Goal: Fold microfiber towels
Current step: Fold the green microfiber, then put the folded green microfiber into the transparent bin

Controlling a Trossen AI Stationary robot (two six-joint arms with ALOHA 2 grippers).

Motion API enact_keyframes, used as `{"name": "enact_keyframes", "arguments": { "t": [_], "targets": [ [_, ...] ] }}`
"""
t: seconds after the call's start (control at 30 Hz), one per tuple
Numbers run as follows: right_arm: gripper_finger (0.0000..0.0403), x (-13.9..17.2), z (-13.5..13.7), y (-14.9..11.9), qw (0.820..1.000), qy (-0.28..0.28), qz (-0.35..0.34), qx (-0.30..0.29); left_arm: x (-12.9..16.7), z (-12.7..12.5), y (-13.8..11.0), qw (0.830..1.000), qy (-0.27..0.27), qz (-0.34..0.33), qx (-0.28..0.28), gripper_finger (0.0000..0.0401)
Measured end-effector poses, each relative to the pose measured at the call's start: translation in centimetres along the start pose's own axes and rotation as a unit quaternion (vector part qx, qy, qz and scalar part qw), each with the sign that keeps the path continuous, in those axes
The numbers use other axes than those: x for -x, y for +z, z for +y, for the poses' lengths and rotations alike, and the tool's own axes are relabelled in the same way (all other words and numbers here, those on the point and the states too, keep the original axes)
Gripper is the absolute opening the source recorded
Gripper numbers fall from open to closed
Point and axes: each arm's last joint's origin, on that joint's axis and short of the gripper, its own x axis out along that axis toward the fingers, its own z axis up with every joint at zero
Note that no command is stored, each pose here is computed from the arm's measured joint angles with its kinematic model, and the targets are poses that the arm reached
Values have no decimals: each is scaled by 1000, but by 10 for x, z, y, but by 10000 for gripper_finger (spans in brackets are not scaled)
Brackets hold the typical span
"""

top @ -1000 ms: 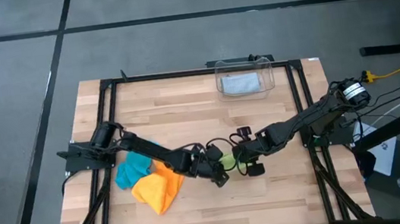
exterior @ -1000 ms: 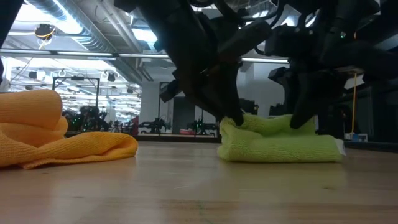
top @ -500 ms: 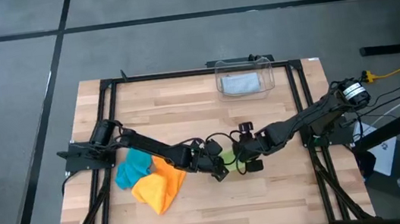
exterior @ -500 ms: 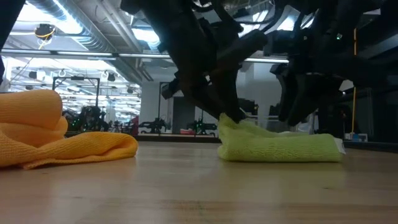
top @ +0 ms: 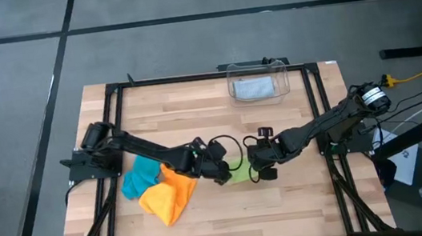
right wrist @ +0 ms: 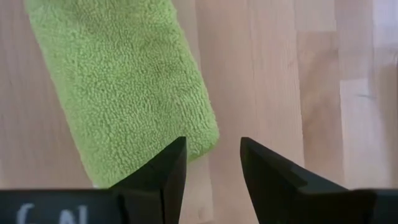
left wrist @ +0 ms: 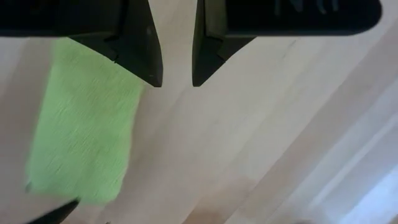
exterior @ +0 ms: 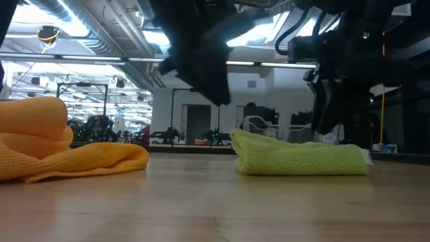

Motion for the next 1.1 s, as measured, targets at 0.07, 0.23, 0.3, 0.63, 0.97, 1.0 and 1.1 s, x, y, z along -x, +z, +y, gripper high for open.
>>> {"name": "enact_keyframes", "arguments": {
  "t": [0.07,0.23,0.3,0.63,0.97,1.0,1.1],
  "targets": [
    [154,0,1,2,1000,7,-8,-13,2,4,-4,999,19,19,-18,78],
    [154,2,9,18,993,88,-77,-13,1,23,-11,990,102,62,-80,78],
    [154,5,13,27,985,118,-123,0,0,35,-12,981,141,85,-99,78],
    [154,-21,29,45,973,139,-184,-13,-8,79,-4,951,245,157,-107,78],
    [154,-72,29,34,993,61,-103,-18,-4,76,-9,954,248,163,-41,78],
    [154,-73,28,35,993,67,-100,-20,-3,75,-10,954,247,164,-42,78],
    [154,-68,24,36,992,57,-107,-26,-1,72,-13,955,244,165,-47,78]
  ]
}}
